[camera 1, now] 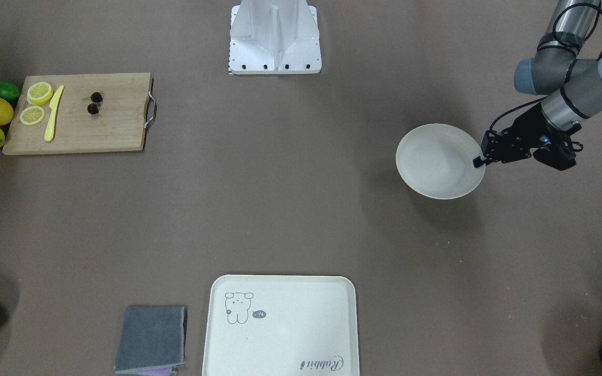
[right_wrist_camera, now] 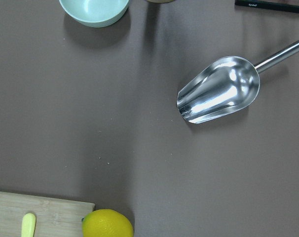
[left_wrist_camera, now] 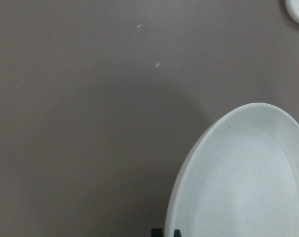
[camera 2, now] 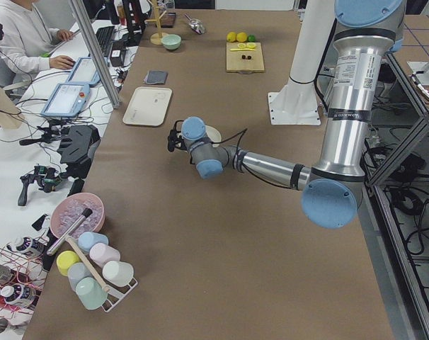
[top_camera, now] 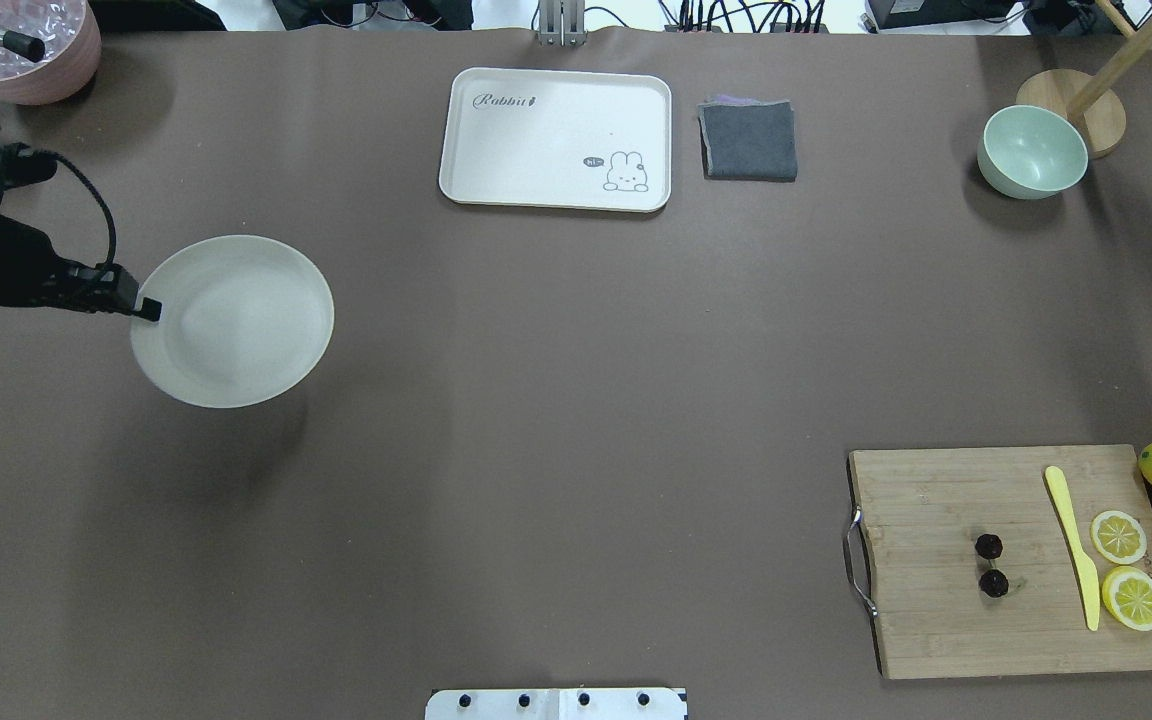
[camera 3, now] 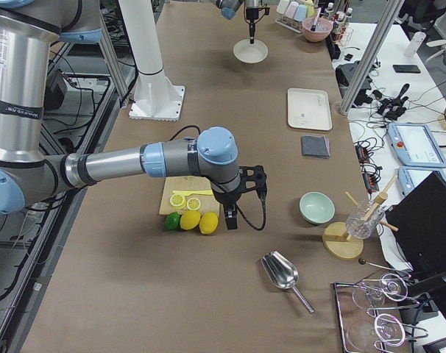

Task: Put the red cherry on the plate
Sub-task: 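Push the white plate with the left gripper toward the table center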

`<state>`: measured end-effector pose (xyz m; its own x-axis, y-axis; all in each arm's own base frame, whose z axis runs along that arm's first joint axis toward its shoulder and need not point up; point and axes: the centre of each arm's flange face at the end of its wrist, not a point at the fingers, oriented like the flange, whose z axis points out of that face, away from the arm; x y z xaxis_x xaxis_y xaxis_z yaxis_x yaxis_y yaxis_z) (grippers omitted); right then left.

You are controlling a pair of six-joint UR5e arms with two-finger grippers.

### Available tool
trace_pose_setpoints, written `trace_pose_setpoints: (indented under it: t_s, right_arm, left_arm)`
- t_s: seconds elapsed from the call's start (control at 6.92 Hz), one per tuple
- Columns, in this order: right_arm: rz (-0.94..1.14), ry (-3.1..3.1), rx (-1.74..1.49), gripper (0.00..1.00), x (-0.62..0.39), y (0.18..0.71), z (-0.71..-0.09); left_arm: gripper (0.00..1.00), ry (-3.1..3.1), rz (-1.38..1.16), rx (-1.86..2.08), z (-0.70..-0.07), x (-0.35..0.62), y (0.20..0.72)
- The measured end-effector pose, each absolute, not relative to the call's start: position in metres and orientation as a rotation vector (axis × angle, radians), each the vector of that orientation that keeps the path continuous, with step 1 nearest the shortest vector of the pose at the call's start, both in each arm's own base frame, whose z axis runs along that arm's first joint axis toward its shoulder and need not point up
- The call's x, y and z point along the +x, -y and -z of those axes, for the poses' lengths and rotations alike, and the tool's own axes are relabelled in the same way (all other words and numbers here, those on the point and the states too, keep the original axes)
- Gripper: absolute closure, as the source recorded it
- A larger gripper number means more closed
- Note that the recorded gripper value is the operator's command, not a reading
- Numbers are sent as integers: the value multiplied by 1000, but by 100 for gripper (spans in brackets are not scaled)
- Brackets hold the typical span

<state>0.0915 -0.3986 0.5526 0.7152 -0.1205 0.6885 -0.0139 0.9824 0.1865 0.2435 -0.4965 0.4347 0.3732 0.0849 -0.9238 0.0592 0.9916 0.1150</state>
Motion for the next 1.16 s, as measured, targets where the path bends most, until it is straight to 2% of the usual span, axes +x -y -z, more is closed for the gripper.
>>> trace_pose_setpoints:
  t_s: [0.29, 0.58, 0.87, 1.16]
  right_arm:
    - [58, 777, 181, 0, 91, 398, -554]
    - [54, 780, 181, 0, 92, 396, -554]
    - [44, 779, 184, 0, 97, 394, -555]
    - [39, 779, 182, 0, 98, 392, -556]
  left_arm:
    - [100, -1167, 48, 101, -324, 254, 517]
    - [100, -1166, 97, 71, -257, 306, 512]
    - [100, -1159, 150, 65, -213, 401, 467]
    - [100, -1139, 181, 88, -197, 493, 391]
